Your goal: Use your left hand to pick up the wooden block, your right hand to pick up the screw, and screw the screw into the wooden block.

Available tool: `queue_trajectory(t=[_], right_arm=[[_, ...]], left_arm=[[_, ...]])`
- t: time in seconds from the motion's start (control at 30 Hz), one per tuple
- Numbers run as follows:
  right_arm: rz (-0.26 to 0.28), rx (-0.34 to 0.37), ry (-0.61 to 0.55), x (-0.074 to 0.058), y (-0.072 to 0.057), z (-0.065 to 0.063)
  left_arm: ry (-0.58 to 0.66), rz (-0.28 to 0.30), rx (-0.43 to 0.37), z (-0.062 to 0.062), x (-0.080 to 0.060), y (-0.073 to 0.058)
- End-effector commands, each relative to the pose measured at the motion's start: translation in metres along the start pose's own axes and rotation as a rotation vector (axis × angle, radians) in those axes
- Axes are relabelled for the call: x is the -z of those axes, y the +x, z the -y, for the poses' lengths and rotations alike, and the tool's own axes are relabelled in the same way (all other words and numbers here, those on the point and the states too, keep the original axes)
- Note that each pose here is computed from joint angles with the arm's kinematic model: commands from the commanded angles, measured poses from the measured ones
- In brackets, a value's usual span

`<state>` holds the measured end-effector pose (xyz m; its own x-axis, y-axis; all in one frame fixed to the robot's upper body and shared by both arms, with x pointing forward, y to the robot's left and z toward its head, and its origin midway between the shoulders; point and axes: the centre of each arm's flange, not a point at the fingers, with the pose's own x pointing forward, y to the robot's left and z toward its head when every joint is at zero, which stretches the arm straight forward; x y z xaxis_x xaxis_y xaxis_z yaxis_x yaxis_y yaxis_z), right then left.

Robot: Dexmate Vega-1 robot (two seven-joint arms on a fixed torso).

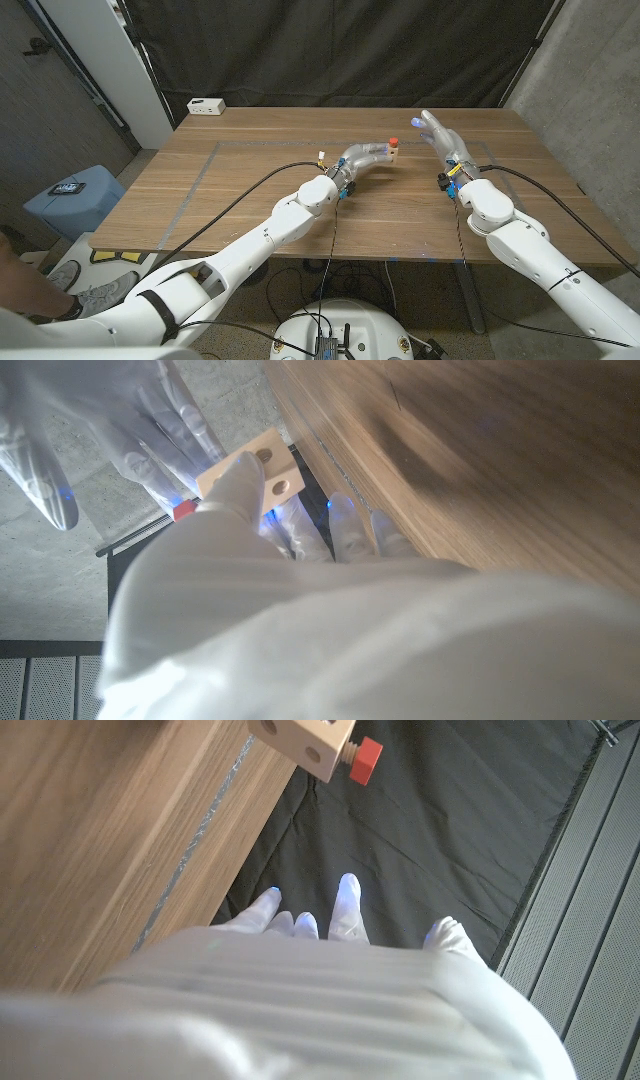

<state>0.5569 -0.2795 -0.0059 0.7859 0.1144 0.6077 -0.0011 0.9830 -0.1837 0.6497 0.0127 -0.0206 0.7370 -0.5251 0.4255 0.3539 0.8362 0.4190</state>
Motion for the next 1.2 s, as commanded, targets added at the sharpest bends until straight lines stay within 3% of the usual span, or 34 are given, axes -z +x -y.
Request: queue_trajectory(t=[0.03,0.5,1.2], right_arm=[[-0.006,-0.025,0.083,0.010,-0.003,-0.008],[-0.025,-0.054,0.117,0.015,-0.003,-0.016],[-0.047,-0.080,0.120,0.016,-0.013,-0.025]], left_arm=[[0.008,-0.004,0.006,0.001,0.000,0.000],[0.004,-0.018,0.010,0.003,0.001,0.001],[0.001,-0.024,0.006,0.006,0.003,0.002]])
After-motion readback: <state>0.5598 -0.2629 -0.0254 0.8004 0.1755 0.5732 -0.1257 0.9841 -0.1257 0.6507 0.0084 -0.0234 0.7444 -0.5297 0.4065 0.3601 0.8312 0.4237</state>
